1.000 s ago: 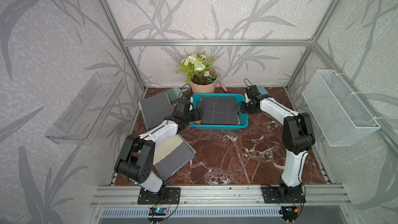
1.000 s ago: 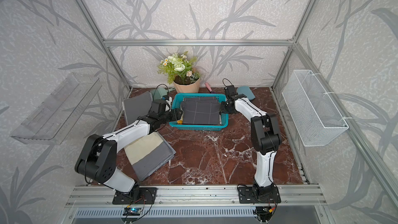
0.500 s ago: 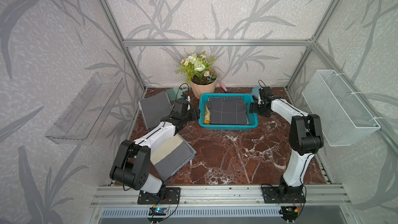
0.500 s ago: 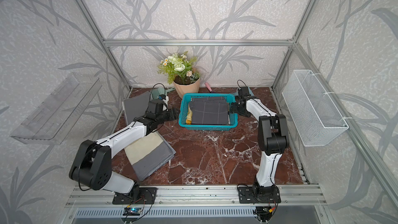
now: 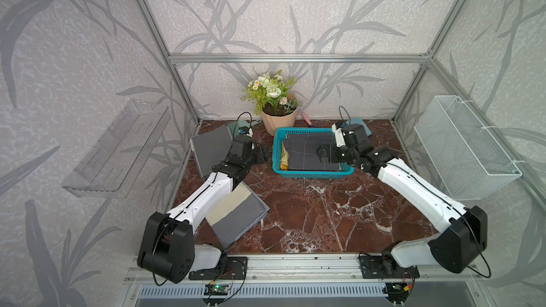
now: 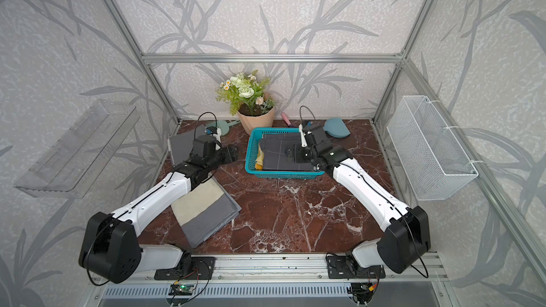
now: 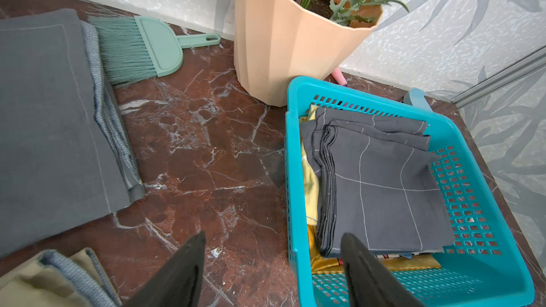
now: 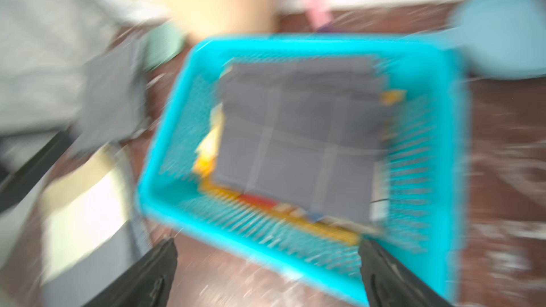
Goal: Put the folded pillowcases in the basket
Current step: Move the pillowcase to the center of the board.
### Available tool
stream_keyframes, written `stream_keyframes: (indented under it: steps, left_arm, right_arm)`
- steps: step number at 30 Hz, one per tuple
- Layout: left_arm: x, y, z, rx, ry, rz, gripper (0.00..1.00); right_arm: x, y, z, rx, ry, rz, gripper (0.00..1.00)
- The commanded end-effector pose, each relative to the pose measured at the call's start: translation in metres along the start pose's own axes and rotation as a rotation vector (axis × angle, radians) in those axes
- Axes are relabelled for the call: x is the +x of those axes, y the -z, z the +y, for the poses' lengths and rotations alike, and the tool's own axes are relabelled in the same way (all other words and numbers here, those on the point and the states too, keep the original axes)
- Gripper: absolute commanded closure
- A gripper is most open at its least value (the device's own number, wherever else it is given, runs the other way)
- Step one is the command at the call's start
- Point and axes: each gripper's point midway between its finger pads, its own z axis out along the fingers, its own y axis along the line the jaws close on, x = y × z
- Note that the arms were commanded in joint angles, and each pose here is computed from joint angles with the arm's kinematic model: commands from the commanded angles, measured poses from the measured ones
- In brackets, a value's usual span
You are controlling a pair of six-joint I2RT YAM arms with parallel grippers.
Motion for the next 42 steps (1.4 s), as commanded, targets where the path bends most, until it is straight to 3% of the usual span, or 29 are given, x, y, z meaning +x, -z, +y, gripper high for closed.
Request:
stream_keyframes:
  steps: [1,8,12,19,28,31,38,42]
  left_arm:
    - [-0.029,0.018,0.012,-0.035,0.029,-0.062,0.25]
    - [-0.066,0.043,0.058,-0.133,0.116,-0.13,0.22]
    - [-0.081,0.059,0.069,-0.155,0.124,-0.158,0.18]
    - [-0.081,0.075,0.077,-0.153,0.127,-0.175,0.16]
    - [-0.071,0.072,0.079,-0.139,0.129,-0.157,0.15]
    - [-0.071,0.072,0.078,-0.135,0.13,-0.16,0.15]
    - [-0.071,0.072,0.078,-0.132,0.129,-0.164,0.15]
    - [-0.069,0.071,0.076,-0.12,0.133,-0.16,0.15]
  right_arm:
    - [0.061,-0.023,0.044,-0.169,-0.073,0.133,0.02]
    - [0.14,-0.067,0.143,-0.392,-0.023,0.329,0.08]
    - [0.167,-0.097,0.186,-0.415,0.042,0.405,0.09]
    - [0.188,-0.152,0.183,-0.295,0.065,0.489,0.16]
    - [0.212,-0.171,0.17,-0.173,0.093,0.614,0.25]
    - [0.218,-0.166,0.166,-0.141,0.102,0.644,0.39]
    - [0.234,-0.148,0.141,-0.053,0.109,0.686,1.0]
    - [0.228,-0.131,0.122,-0.005,0.119,0.661,1.0]
